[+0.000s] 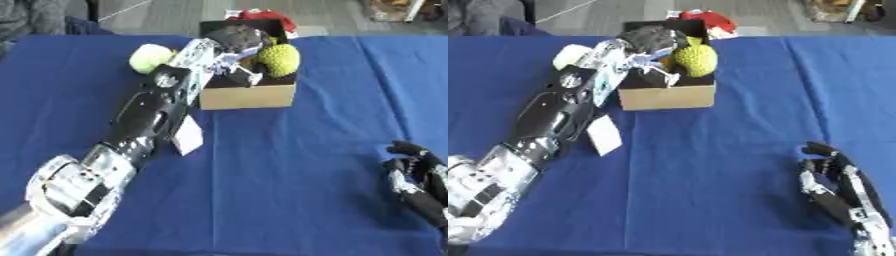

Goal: Pick up objects on the table and place them in the box.

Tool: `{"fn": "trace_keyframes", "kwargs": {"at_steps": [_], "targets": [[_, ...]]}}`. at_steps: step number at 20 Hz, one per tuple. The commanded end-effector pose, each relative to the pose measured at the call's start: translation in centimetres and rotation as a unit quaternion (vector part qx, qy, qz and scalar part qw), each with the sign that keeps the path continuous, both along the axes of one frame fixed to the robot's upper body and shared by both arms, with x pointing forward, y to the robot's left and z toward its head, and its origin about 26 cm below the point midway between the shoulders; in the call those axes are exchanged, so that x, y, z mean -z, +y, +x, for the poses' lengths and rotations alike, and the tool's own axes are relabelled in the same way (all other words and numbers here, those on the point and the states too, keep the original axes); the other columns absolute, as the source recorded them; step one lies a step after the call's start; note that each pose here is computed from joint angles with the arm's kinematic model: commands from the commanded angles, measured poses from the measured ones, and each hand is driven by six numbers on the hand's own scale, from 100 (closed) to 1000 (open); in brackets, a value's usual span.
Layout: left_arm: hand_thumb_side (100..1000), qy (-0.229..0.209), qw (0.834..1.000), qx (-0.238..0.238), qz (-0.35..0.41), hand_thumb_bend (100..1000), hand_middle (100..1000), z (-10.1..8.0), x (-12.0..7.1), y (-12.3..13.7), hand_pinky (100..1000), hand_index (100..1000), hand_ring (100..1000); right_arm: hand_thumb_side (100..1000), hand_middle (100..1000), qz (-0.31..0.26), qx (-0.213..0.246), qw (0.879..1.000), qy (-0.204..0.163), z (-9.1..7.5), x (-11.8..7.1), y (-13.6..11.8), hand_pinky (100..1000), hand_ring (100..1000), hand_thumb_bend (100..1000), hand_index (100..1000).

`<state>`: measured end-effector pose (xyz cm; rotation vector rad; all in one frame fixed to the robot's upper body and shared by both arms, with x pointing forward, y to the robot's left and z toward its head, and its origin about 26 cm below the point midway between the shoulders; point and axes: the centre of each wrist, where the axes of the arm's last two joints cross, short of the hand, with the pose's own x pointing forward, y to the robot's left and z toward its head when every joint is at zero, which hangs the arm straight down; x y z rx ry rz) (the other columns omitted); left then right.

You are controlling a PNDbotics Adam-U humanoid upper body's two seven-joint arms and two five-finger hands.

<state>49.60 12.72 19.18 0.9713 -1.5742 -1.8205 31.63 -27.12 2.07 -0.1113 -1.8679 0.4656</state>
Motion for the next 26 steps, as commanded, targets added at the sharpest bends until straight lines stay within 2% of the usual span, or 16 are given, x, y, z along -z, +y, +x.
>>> {"fn": "trace_keyframes", "kwargs": {"at_steps": [1, 2, 4, 6, 7, 8, 11, 12, 17, 22, 24, 25, 26], "targets": [[286, 0.004, 1.0, -0.028, 0.001, 212, 798, 0.5, 0.0, 1.5, 800, 917, 763, 255, 735, -0.001, 0.007, 1.0, -0.007, 0.1, -0.5, -0.5, 750, 661, 100, 836], [354, 0.01, 0.999, -0.044, -0.008, 192, 813, 0.7, -0.3, 2.4, 810, 933, 774, 255, 735, -0.002, 0.007, 1.0, -0.007, 0.1, -0.5, -0.5, 750, 661, 100, 836], [366, 0.02, 0.997, -0.067, -0.018, 186, 816, 0.9, -0.7, 3.1, 812, 936, 776, 255, 735, -0.002, 0.006, 1.0, -0.008, 0.1, -0.5, -0.5, 750, 661, 100, 836], [503, 0.028, 0.996, -0.086, -0.02, 100, 845, 0.9, -1.1, 3.3, 829, 960, 795, 255, 735, -0.002, 0.006, 1.0, -0.007, 0.1, -0.5, -0.5, 750, 661, 100, 836], [524, 0.031, 0.995, -0.095, -0.022, 100, 847, 0.8, -1.4, 3.4, 830, 962, 796, 255, 735, -0.002, 0.006, 1.0, -0.007, 0.1, -0.5, -0.5, 750, 661, 100, 836], [602, 0.033, 0.994, -0.102, -0.025, 100, 854, 0.8, -1.6, 3.4, 831, 967, 798, 255, 735, -0.002, 0.006, 1.0, -0.007, 0.1, -0.5, -0.5, 750, 661, 100, 836], [730, 0.035, 0.991, -0.122, -0.04, 100, 867, 0.7, -2.3, 3.5, 838, 975, 807, 255, 735, -0.003, 0.006, 1.0, -0.008, 0.1, -0.5, -0.5, 750, 661, 100, 836], [802, 0.033, 0.99, -0.128, -0.045, 100, 876, 0.7, -2.5, 3.5, 845, 979, 814, 255, 735, -0.003, 0.006, 1.0, -0.008, 0.1, -0.5, -0.5, 750, 661, 100, 836], [954, 0.018, 0.987, -0.14, -0.071, 100, 923, 0.5, -3.3, 3.6, 895, 987, 866, 256, 735, -0.003, 0.006, 1.0, -0.008, 0.1, -0.5, -0.5, 750, 661, 100, 836], [960, -0.028, 0.984, -0.129, -0.122, 141, 929, 0.1, -5.3, 4.2, 911, 983, 882, 256, 735, -0.005, 0.006, 1.0, -0.008, 0.1, -0.5, -0.5, 750, 661, 100, 836], [915, -0.045, 0.982, -0.12, -0.138, 184, 917, -0.1, -6.1, 4.7, 905, 974, 875, 256, 735, -0.005, 0.006, 1.0, -0.008, 0.1, -0.5, -0.6, 750, 661, 100, 836], [843, -0.055, 0.982, -0.111, -0.145, 199, 909, -0.2, -6.7, 5.0, 905, 970, 871, 256, 735, -0.005, 0.007, 1.0, -0.008, 0.1, -0.5, -0.6, 750, 662, 100, 836], [811, -0.064, 0.981, -0.102, -0.149, 201, 905, -0.4, -7.3, 5.4, 903, 968, 869, 256, 735, -0.006, 0.007, 1.0, -0.008, 0.1, -0.5, -0.6, 750, 662, 100, 836]]}}
